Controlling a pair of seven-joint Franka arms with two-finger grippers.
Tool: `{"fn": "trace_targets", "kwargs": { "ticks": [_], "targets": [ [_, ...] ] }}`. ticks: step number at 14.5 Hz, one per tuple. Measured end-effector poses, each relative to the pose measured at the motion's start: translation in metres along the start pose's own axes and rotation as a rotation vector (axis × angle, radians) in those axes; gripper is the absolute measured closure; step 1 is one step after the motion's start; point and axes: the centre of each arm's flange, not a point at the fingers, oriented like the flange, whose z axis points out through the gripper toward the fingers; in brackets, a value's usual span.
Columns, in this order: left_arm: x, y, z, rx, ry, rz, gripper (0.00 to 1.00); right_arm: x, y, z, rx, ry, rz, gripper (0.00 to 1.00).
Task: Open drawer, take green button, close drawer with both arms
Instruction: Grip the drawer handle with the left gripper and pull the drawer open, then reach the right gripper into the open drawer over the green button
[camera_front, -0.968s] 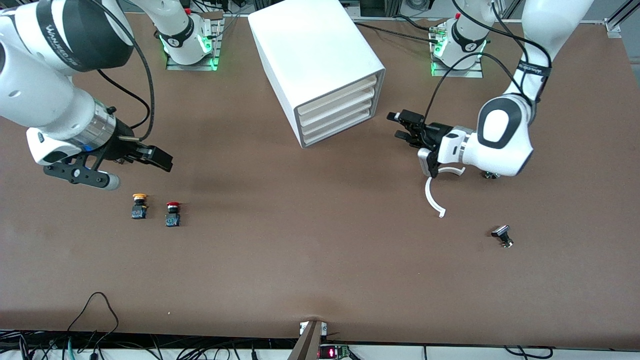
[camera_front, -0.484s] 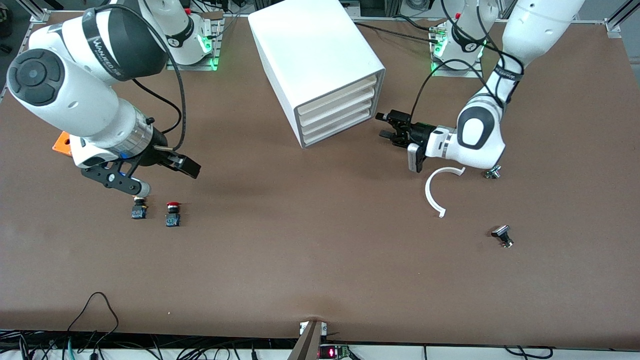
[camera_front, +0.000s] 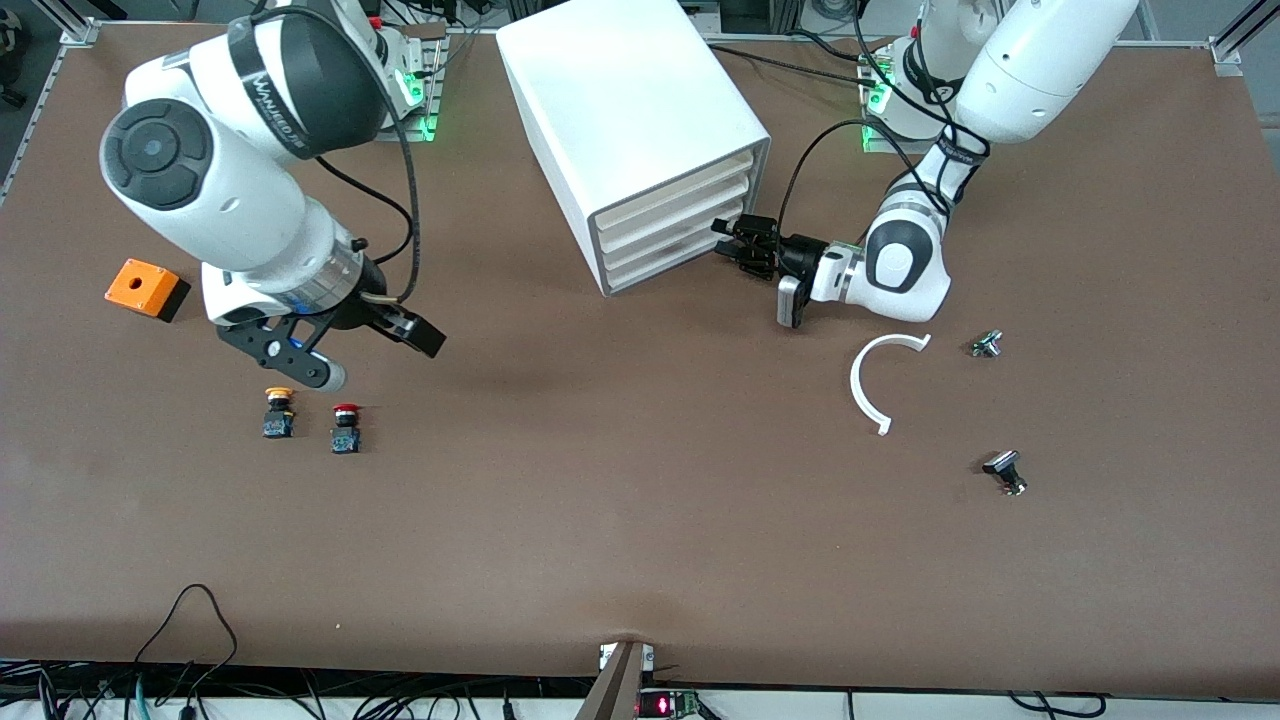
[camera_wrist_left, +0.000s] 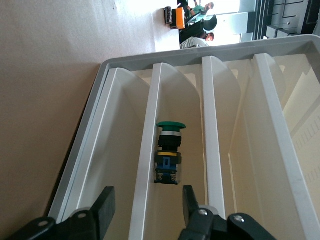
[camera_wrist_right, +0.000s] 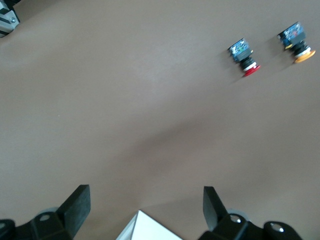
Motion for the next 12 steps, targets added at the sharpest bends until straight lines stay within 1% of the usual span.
{"fn": "trace_targets", "kwargs": {
  "ticks": [2, 3, 4, 5, 6, 7, 12],
  "targets": [
    [-0.009, -0.007, 0.009, -0.020, 0.010, -0.008, 0.41, -0.010, -0.011, 0.001, 0.002, 0.000, 0.022, 0.00],
    [-0.013, -0.010, 0.015, -0.032, 0.011, -0.014, 0.50, -0.015, -0.015, 0.001, 0.004, 0.001, 0.037, 0.00],
    [-0.015, -0.013, 0.020, -0.041, 0.011, -0.019, 0.60, -0.019, -0.020, 0.000, 0.007, 0.003, 0.053, 0.00],
    [-0.016, -0.015, 0.022, -0.045, 0.013, -0.021, 0.74, -0.024, -0.025, -0.001, 0.011, 0.004, 0.068, 0.00],
    [-0.016, -0.015, 0.022, -0.047, 0.014, -0.021, 0.82, -0.028, -0.030, -0.001, 0.014, 0.006, 0.087, 0.00],
    [-0.016, -0.015, 0.023, -0.049, 0.014, -0.014, 0.86, -0.031, -0.036, -0.001, 0.018, 0.007, 0.102, 0.00],
    [-0.016, -0.015, 0.022, -0.049, 0.015, -0.014, 0.86, -0.038, -0.062, 0.005, 0.039, 0.010, 0.163, 0.00]
  ]
}}
